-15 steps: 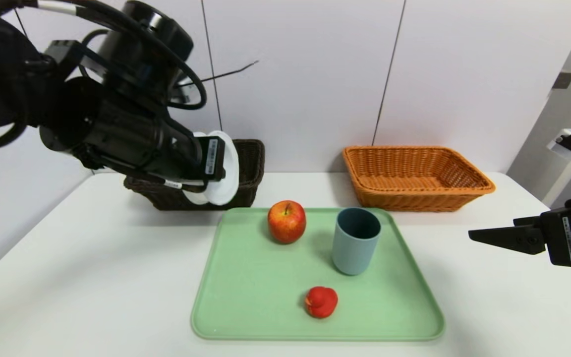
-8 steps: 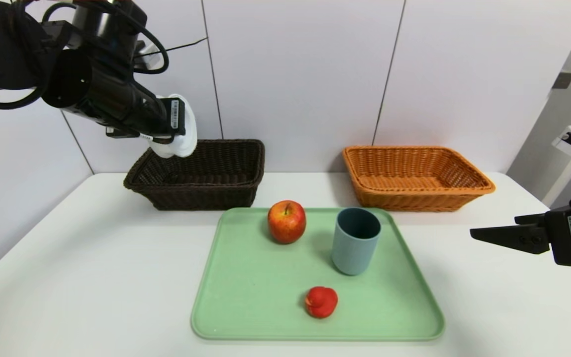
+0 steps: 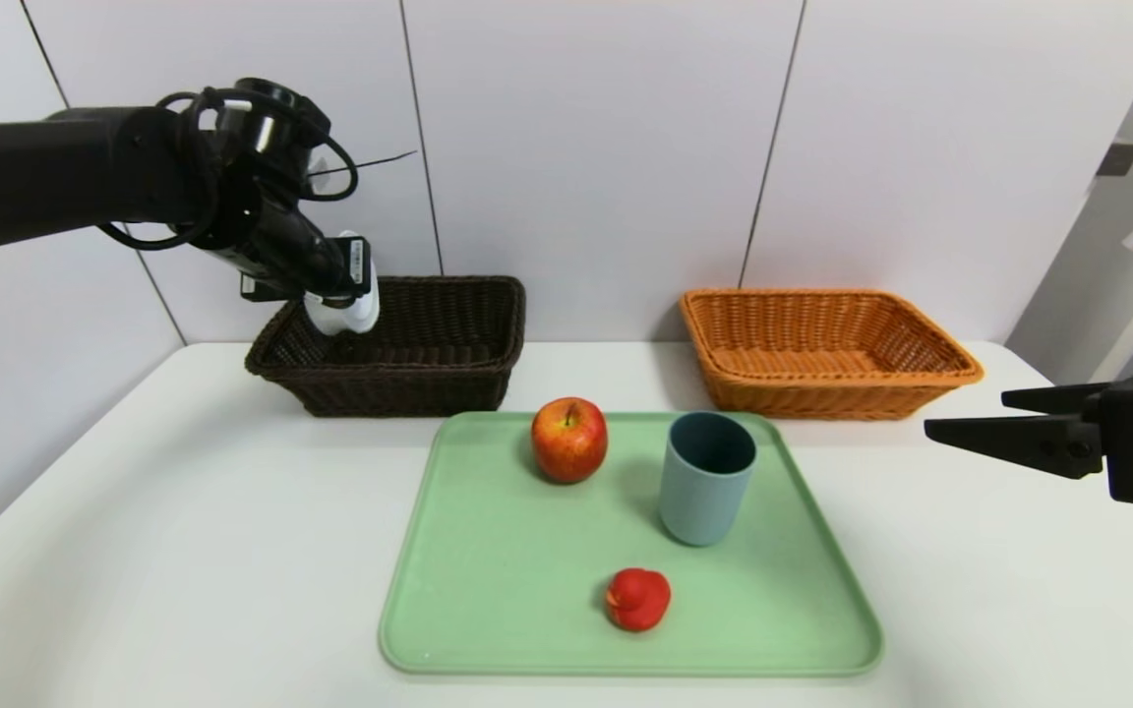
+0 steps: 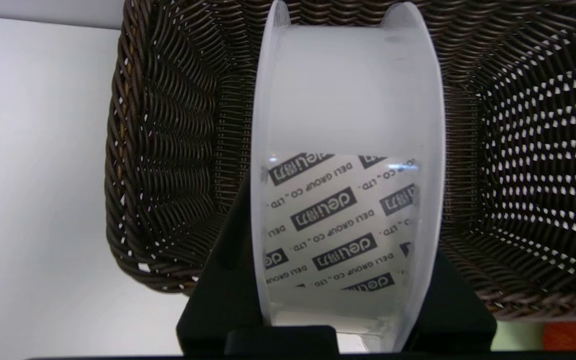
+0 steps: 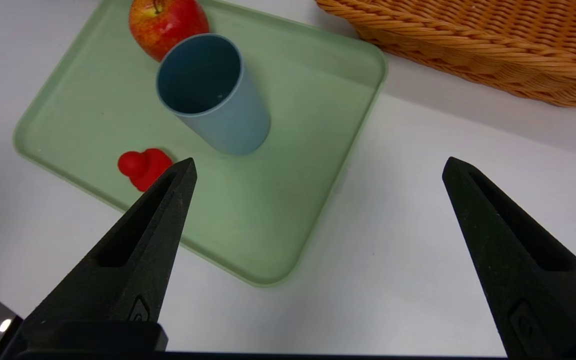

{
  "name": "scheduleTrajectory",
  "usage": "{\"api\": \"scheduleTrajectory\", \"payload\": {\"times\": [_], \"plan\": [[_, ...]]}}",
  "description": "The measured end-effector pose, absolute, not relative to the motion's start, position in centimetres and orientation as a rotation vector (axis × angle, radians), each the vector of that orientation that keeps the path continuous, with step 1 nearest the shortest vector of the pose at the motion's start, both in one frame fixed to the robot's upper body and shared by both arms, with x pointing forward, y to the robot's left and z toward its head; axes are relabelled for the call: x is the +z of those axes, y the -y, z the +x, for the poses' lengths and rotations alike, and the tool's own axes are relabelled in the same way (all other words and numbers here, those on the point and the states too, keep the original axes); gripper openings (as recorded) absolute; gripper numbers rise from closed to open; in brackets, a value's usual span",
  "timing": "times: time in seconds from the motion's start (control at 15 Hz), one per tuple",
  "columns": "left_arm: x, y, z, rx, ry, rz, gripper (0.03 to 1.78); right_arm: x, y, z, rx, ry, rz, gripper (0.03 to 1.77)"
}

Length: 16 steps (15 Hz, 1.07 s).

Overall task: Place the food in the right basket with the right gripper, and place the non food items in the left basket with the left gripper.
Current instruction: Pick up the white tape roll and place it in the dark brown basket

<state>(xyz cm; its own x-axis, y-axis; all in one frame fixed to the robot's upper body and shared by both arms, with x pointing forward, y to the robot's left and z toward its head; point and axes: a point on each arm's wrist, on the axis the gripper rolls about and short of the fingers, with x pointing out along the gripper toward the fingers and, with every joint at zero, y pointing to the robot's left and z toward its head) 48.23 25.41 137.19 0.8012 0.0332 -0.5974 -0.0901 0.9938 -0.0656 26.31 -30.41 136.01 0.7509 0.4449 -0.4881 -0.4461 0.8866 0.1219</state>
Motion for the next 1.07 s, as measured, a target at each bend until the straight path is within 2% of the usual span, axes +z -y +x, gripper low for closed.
{"api": "scheduleTrajectory", "payload": {"times": [0.53, 0.87, 1.07], "plan": [[132.9, -26.5, 52.6, 0.098, -0.631, -0.073, 0.59, 135.8, 30.1, 26.0, 0.513, -0.54, -0.003, 1.7], [132.1, -28.8, 53.3, 0.137, -0.65, -0.043, 0.59, 135.6, 30.1, 25.9, 0.514, -0.547, -0.002, 1.7], [132.0, -29.1, 53.3, 0.143, -0.652, -0.046, 0.9, 135.5, 30.0, 25.9, 0.519, -0.55, -0.003, 1.7]]}}
